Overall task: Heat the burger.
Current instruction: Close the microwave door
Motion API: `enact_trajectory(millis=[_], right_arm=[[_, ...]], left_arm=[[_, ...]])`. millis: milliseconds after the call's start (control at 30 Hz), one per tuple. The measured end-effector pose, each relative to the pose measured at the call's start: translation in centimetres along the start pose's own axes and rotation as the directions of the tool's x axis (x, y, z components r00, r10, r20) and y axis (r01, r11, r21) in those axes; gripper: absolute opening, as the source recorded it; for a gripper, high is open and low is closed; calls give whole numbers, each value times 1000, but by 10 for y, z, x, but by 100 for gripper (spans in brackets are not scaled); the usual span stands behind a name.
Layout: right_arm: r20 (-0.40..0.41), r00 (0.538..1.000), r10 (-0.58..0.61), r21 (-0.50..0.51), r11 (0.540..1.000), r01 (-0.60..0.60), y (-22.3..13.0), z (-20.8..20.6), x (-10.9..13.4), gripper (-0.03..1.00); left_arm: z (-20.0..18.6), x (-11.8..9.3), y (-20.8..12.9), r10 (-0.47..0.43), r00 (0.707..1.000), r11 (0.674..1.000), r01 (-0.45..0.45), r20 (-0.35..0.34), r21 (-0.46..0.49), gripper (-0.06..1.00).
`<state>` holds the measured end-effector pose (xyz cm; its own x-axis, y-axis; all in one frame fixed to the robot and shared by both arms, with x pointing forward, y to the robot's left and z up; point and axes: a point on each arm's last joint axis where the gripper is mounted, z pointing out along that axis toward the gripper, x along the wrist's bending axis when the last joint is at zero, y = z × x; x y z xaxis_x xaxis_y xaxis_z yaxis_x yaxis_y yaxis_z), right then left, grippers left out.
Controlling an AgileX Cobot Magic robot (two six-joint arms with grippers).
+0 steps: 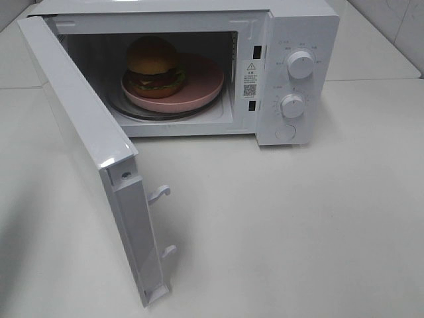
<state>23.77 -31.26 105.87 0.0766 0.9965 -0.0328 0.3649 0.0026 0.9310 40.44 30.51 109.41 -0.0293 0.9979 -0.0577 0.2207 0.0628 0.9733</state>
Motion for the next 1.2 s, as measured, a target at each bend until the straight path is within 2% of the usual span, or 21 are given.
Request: enact_trajectory(millis=[200, 300, 367, 567, 633, 700, 733, 833, 900, 1000, 1067, 1200], right_arm=[[0, 1000, 0, 0, 1000, 0, 0, 0, 0, 76], [0, 1000, 0, 0, 1000, 0, 0, 0, 0, 76], [0, 1000, 0, 0, 1000, 0, 0, 0, 0, 76], [0, 1000, 0, 0, 1000, 0, 0, 0, 0, 76], [0, 1000, 0, 0, 1000, 0, 0, 0, 0, 76], [0, 1000, 0, 0, 1000, 0, 0, 0, 0, 76], [0, 1000, 0, 0, 1000, 0, 0, 0, 0, 76], [0, 1000, 0, 0, 1000, 0, 0, 0, 0, 76], [0, 1000, 0, 0, 1000, 0, 0, 0, 0, 76], [0, 1000, 0, 0, 1000, 0, 0, 0, 0, 76], [0, 1000, 0, 0, 1000, 0, 0, 0, 0, 76], [0, 1000, 0, 0, 1000, 0, 0, 0, 0, 76]], left_arm=[[16, 3, -17, -2, 1000, 999, 1, -21, -48, 0], [22, 6, -35, 1, 999, 997, -4, -35, -76, 0], [28, 7, -51, 35, 999, 992, -39, -41, -117, 0], [38, 6, -63, 49, 999, 993, -51, -22, -103, 0], [50, 1, -70, 90, 995, 992, -87, 33, -95, 0], [53, 0, -73, 94, 994, 992, -90, 49, -87, 0], [59, -3, -78, 108, 990, 992, -102, 89, -71, 0], [61, -4, -81, 111, 988, 993, -106, 105, -59, 0], [72, -11, -93, 139, 973, 990, -136, 185, -28, 0], [74, -13, -94, 145, 968, 989, -141, 206, -36, 0], [83, -19, -102, 136, 952, 991, -129, 275, -46, 0], [92, -21, -107, 122, 942, 993, -116, 312, -38, 0]])
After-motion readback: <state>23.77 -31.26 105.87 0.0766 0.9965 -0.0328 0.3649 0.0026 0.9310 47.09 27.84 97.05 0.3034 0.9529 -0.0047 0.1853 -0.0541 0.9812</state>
